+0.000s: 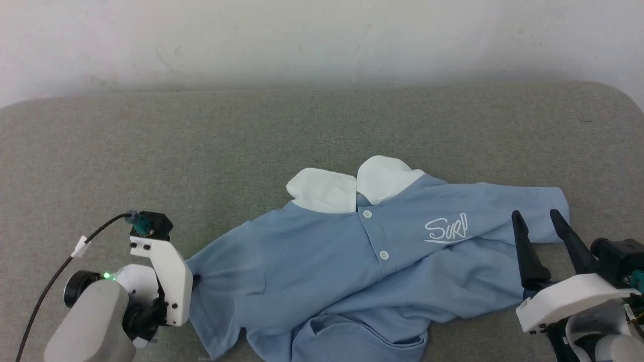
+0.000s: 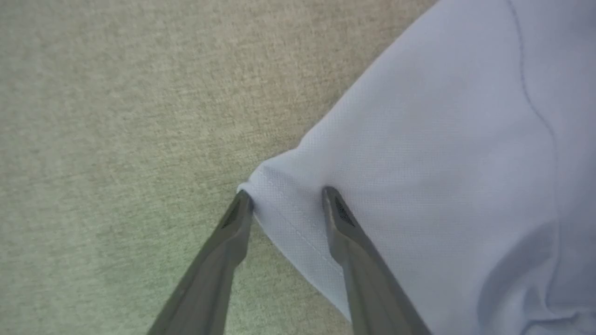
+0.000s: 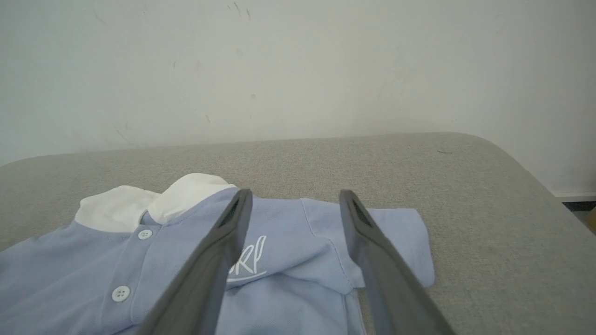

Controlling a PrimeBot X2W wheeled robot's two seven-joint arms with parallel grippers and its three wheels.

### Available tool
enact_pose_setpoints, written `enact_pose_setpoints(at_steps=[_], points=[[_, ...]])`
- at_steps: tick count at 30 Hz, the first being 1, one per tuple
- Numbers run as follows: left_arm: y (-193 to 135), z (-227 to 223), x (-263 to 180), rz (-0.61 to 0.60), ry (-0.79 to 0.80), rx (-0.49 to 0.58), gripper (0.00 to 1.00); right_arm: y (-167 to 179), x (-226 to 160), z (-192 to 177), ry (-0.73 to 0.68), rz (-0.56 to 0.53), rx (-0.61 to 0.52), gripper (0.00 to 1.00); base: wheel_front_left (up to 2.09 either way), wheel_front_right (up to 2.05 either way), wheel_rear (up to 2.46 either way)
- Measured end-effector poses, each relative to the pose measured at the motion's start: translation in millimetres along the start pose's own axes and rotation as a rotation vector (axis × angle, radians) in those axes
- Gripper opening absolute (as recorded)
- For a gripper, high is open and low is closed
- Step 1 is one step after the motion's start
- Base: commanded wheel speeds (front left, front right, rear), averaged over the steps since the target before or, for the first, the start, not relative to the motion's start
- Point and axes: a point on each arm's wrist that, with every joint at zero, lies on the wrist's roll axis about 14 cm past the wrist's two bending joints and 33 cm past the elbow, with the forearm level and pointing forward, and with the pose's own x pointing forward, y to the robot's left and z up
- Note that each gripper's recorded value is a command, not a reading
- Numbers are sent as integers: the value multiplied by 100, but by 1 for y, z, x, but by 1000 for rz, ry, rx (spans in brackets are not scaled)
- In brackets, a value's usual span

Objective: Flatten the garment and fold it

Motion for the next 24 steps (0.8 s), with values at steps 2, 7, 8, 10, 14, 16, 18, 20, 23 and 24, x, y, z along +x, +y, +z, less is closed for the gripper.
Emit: enact_pose_setpoints(at_steps=[2, 7, 8, 10, 14, 16, 18, 20, 23, 24], points=[[0, 0, 1, 2, -2, -2, 0, -1, 0, -1, 2, -4, 9, 100, 0, 0, 0], [-5, 2, 1, -7, -55, -4, 0, -5, 0, -3, 15, -15, 25, 100, 0, 0, 0], [-5, 3, 0, -1, -81, -11, 0, -7, 0, -5, 25, -20, 29, 100, 0, 0, 0], [-6, 4, -3, 8, -137, -32, 0, -11, 2, -8, 40, -30, 45, 100, 0, 0, 0], [-5, 11, -9, 33, -261, -82, 0, -31, 11, -21, 127, -66, 72, 100, 0, 0, 0], [-6, 17, -13, 39, -321, -110, 0, -41, 19, -29, 183, -86, 89, 100, 0, 0, 0], [-10, 24, -17, 35, -374, -128, 0, -51, 29, -37, 248, -102, 98, 100, 0, 0, 0], [-16, 34, -22, 20, -434, -149, 0, -60, 39, -44, 313, -114, 102, 100, 0, 0, 0], [-21, 48, -30, 6, -507, -161, 0, -70, 55, -53, 407, -129, 105, 100, 0, 0, 0], [-22, 52, -32, 2, -527, -163, 0, -73, 60, -57, 442, -134, 103, 100, 0, 0, 0]])
